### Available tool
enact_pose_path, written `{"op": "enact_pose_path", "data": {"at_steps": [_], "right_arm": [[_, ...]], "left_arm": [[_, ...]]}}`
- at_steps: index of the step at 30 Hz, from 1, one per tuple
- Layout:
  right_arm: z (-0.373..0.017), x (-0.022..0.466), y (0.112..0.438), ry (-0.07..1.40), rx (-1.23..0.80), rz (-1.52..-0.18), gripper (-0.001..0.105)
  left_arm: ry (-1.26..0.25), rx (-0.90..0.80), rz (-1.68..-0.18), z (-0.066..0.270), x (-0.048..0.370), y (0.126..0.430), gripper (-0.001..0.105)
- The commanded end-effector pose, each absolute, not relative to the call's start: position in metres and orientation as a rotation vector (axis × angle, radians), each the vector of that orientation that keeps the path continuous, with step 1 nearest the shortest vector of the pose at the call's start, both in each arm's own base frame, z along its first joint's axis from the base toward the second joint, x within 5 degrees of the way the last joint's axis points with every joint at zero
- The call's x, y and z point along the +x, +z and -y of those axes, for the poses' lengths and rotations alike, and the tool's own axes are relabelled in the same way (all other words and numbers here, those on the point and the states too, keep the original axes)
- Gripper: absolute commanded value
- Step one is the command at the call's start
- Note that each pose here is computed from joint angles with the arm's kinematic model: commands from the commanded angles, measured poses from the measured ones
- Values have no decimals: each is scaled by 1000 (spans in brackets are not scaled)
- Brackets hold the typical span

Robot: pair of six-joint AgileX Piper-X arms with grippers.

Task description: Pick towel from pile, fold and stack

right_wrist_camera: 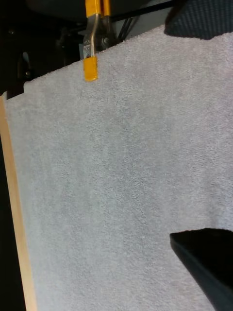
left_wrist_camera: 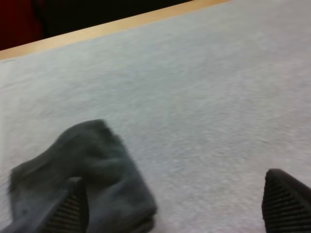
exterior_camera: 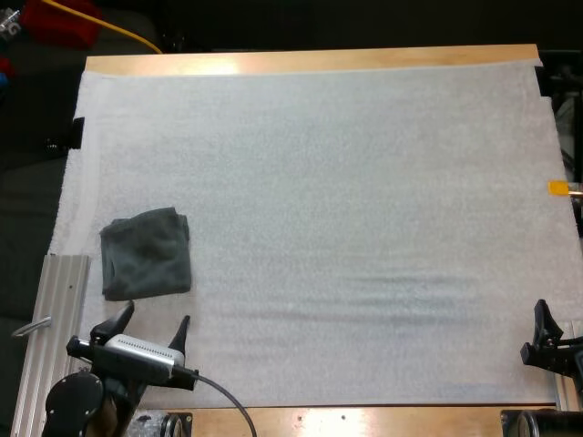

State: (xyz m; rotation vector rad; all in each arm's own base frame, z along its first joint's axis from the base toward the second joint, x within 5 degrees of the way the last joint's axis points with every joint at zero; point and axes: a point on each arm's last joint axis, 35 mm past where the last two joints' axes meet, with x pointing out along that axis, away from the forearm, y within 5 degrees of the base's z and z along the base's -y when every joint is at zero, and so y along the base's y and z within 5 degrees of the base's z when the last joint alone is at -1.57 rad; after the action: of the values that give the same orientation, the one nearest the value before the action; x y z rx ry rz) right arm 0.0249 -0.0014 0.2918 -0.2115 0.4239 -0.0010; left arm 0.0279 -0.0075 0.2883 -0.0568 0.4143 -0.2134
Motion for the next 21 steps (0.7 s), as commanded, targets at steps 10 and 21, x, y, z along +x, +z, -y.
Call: {"op": "enact_pose_path", "data": {"at_steps": [10, 21], "right_arm": [[2, 27, 293, -9, -216, -424, 77], [2, 27, 293, -9, -216, -424, 77]], "left_arm": [[-245, -47, -416, 9, 30, 290, 71], [-245, -47, -416, 9, 30, 290, 71]]}}
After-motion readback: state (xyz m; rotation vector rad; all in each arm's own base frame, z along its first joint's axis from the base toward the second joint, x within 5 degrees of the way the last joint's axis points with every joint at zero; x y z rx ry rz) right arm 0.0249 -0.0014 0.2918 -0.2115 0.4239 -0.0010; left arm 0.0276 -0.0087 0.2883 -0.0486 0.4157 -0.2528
